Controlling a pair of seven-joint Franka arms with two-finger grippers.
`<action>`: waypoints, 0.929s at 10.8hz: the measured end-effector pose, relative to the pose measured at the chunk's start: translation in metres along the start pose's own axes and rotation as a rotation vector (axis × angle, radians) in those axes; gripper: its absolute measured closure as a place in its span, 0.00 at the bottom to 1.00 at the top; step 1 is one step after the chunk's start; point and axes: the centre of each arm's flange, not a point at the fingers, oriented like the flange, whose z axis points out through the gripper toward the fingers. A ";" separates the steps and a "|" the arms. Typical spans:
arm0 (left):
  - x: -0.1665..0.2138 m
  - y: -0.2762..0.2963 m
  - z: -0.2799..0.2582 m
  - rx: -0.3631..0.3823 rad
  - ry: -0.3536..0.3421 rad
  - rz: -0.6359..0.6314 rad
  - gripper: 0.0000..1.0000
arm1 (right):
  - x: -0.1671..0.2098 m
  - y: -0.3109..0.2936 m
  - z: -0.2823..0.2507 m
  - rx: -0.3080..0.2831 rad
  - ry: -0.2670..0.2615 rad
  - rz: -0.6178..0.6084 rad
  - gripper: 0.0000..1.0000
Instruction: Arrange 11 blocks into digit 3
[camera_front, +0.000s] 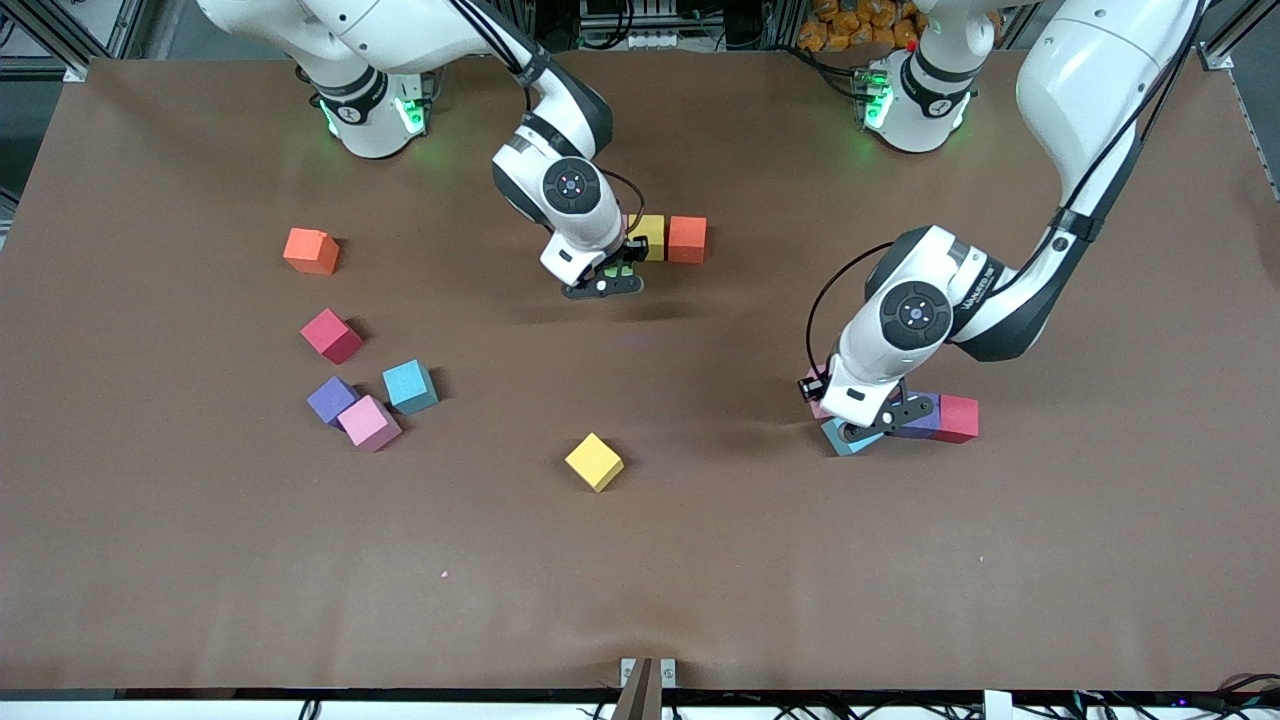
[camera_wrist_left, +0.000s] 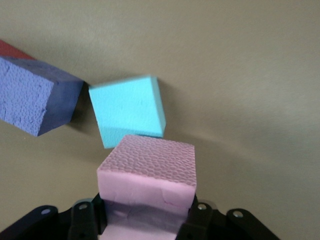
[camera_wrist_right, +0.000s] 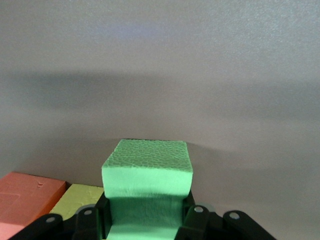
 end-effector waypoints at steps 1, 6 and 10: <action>0.001 0.005 -0.011 -0.006 0.002 -0.003 0.44 | 0.000 0.000 0.000 0.000 0.000 0.000 0.44; 0.016 0.006 -0.071 0.009 0.007 -0.043 0.44 | 0.000 0.001 0.001 -0.002 -0.002 0.004 0.44; 0.024 -0.007 -0.098 0.036 0.013 -0.070 0.44 | 0.011 0.009 0.000 -0.006 0.007 0.028 0.09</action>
